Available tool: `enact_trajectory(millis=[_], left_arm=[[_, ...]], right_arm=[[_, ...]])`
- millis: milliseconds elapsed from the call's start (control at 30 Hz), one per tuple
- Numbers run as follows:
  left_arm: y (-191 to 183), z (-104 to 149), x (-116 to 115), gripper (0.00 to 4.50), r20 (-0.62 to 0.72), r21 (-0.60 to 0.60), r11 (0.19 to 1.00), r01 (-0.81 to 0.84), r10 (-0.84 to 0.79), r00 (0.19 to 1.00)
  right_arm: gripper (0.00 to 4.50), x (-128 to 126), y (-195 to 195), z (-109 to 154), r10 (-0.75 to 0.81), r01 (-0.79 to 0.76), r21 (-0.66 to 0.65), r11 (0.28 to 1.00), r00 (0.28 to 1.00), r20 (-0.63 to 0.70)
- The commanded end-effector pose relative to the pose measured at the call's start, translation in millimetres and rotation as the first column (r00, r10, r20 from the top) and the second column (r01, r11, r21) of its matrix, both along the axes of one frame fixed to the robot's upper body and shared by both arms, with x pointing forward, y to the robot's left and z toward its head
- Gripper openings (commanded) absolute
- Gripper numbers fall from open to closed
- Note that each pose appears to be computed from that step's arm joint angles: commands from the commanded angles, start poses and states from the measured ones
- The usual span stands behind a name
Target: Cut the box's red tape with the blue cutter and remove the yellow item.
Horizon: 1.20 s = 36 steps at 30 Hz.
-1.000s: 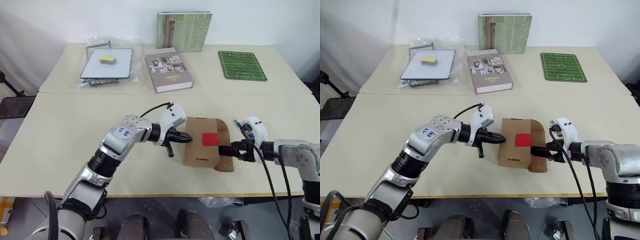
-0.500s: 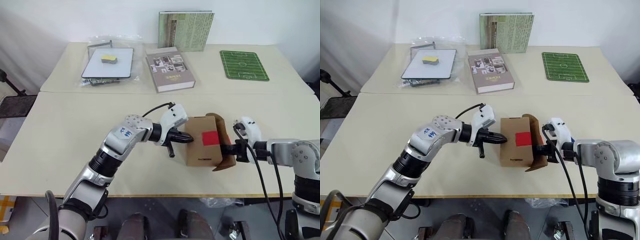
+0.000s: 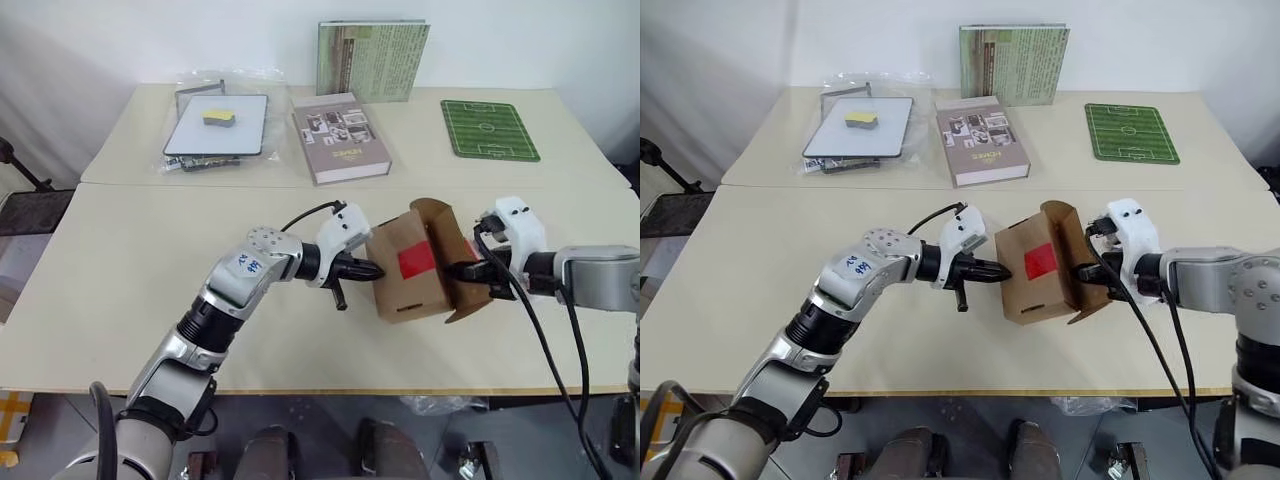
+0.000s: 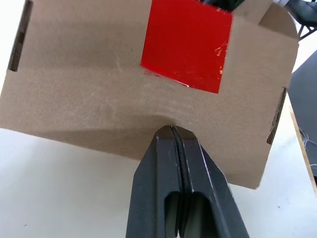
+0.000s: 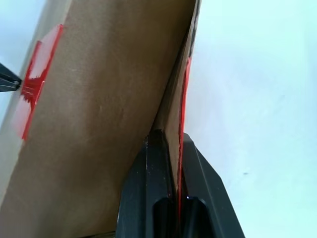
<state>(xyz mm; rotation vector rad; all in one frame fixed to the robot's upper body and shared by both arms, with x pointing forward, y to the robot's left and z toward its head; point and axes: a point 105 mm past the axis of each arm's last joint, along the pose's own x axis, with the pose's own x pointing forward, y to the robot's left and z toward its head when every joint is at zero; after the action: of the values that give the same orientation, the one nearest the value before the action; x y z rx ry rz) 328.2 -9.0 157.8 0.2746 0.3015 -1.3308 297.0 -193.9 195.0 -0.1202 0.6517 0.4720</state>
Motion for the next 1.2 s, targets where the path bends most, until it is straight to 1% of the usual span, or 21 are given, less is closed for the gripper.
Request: enact_trajectory(millis=[33,133,200,300,400,467,533,667,733,800,867,967,1067,1100,1200], left_arm=[[-4,1,4,0.0,0.021,-0.01,1.0,-0.017,0.017,1.0],[-1,2,8,0.0,0.024,-0.014,0.999,-0.03,0.03,0.999],[0,1,9,0.0,0.027,-0.013,0.999,-0.034,0.034,0.999],[1,3,12,0.0,0.034,-0.023,0.999,-0.041,0.042,0.999],[4,18,14,0.0,0.02,-0.095,0.994,-0.05,0.053,0.998],[12,36,10,0.0,-0.027,-0.184,0.983,-0.03,0.025,0.999],[21,51,2,0.0,-0.085,-0.248,0.969,0.006,-0.028,0.996],[35,72,-17,0.0,-0.13,-0.287,0.954,0.09,-0.131,0.983],[34,81,-22,0.0,-0.128,-0.311,0.943,0.121,-0.167,0.978],[25,86,-23,0.0,-0.109,-0.323,0.937,0.134,-0.177,0.978],[10,84,-18,0.0,-0.077,-0.308,0.943,0.128,-0.159,0.984],[-9,74,-2,0.0,-0.044,-0.27,0.96,0.069,-0.084,0.995],[-25,60,19,0.0,0.034,-0.193,0.981,0.003,0.004,0.999],[-28,58,23,0.0,0.05,-0.182,0.983,-0.008,0.017,0.999],[-32,43,29,0.0,0.121,-0.079,0.997,0.003,0.006,0.993]], right_arm=[[0.01,-9,15,24,0.083,-0.079,-0.059,0.995,0.995,0.064],[0.01,-9,23,47,0.102,-0.092,-0.091,0.992,0.989,0.11],[0.01,-12,27,57,0.1,-0.089,-0.092,0.992,0.987,0.123],[0.01,-17,29,65,0.072,-0.06,-0.103,0.993,0.99,0.122],[0.01,-17,30,69,0.051,-0.037,-0.109,0.993,0.99,0.131],[0.01,-15,31,68,0.041,-0.027,-0.109,0.994,0.99,0.135],[0.01,-13,31,65,0.023,-0.009,-0.11,0.994,0.991,0.13],[0.01,-7,27,54,-0.027,0.038,-0.107,0.994,0.994,0.104],[0.01,-5,28,50,-0.036,0.046,-0.105,0.993,0.995,0.095],[0.01,-4,31,48,-0.035,0.045,-0.1,0.994,0.995,0.092],[0.01,-3,33,47,-0.03,0.039,-0.094,0.995,0.995,0.091],[0.01,-3,36,48,-0.024,0.033,-0.091,0.995,0.995,0.094],[0.01,-3,36,49,-0.025,0.034,-0.092,0.995,0.995,0.1],[0.01,-3,35,49,-0.026,0.035,-0.092,0.995,0.995,0.101],[0.01,-5,33,51,-0.024,0.035,-0.097,0.995,0.993,0.112]])
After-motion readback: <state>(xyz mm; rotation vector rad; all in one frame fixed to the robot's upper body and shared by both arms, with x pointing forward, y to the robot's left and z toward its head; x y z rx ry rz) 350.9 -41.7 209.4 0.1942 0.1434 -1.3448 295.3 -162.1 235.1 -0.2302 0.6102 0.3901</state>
